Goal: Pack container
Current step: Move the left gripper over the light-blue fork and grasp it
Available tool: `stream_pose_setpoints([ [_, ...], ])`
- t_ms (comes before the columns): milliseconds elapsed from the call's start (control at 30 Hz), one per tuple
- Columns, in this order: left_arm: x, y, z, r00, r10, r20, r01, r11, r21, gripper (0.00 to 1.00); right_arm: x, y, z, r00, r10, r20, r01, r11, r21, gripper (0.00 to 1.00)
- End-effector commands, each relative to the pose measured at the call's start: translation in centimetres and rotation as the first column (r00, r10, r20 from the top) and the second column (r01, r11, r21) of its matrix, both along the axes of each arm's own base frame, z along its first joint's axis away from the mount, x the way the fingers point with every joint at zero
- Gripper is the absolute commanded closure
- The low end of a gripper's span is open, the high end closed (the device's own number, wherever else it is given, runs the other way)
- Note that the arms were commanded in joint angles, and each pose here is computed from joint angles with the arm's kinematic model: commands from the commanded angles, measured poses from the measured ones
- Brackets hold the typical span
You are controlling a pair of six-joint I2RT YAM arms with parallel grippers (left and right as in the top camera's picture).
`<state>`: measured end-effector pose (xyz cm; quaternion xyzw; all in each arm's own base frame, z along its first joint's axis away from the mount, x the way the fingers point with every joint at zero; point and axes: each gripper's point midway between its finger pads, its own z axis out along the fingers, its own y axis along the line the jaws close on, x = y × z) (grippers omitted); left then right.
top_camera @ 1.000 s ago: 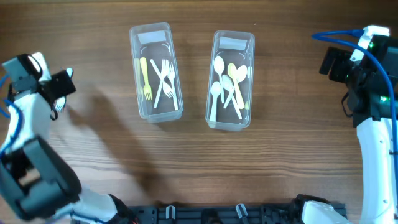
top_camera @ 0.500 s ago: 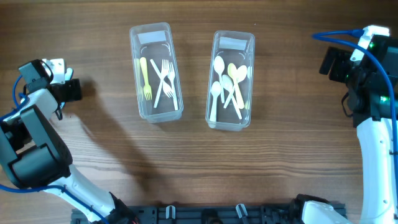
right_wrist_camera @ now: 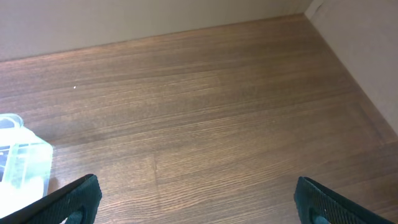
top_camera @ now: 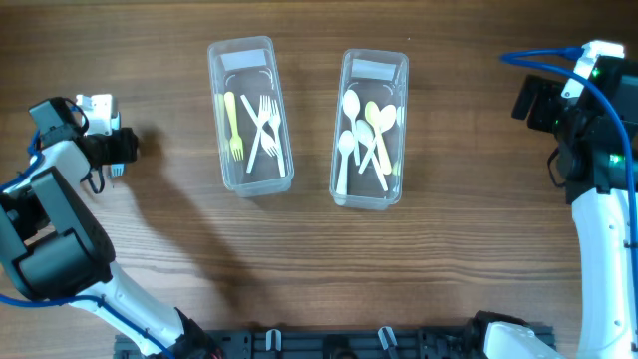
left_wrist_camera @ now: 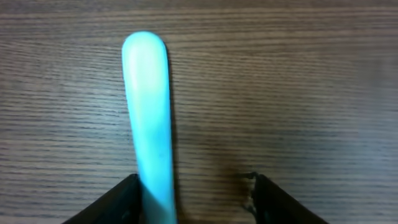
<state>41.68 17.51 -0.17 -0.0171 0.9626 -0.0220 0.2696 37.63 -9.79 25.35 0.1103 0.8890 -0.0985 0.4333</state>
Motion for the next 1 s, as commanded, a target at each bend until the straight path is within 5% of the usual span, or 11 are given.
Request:
stream_pose_setpoints([
  [0,-2.5,-4.0,-3.4,0.995,-0.053,-0.088,0.035,0.98,-0.194,0.5,0.1,0.0,0.0,1.0,0.005,-0.001,-0.005,1.0,-0.01,0.0],
  [67,-2.5,-4.1,-3.3,0.995,-0.002,-0.098,-0.02,0.974,-0.224,0.56,0.1,0.0,0.0,1.0,0.005,-0.001,-0.005,1.0,-0.01,0.0],
  [233,-2.5,-4.0,-3.3,0.986,0.102,-0.128,-0.135,0.952,-0.275,0.89,0.1,0.0,0.0,1.0,0.005,-0.001,-0.005,1.0,-0.01,0.0],
  [333,-2.4,-4.0,-3.3,0.979,0.146,-0.14,-0.182,0.938,-0.295,0.95,0.1,0.0,0.0,1.0,0.005,-0.001,-0.005,1.0,-0.01,0.0],
  [967,-0.8,-4.3,1.1,0.962,0.261,-0.081,-0.272,0.878,-0.394,0.96,0.1,0.0,0.0,1.0,0.005,-0.001,-0.005,1.0,-0.01,0.0],
])
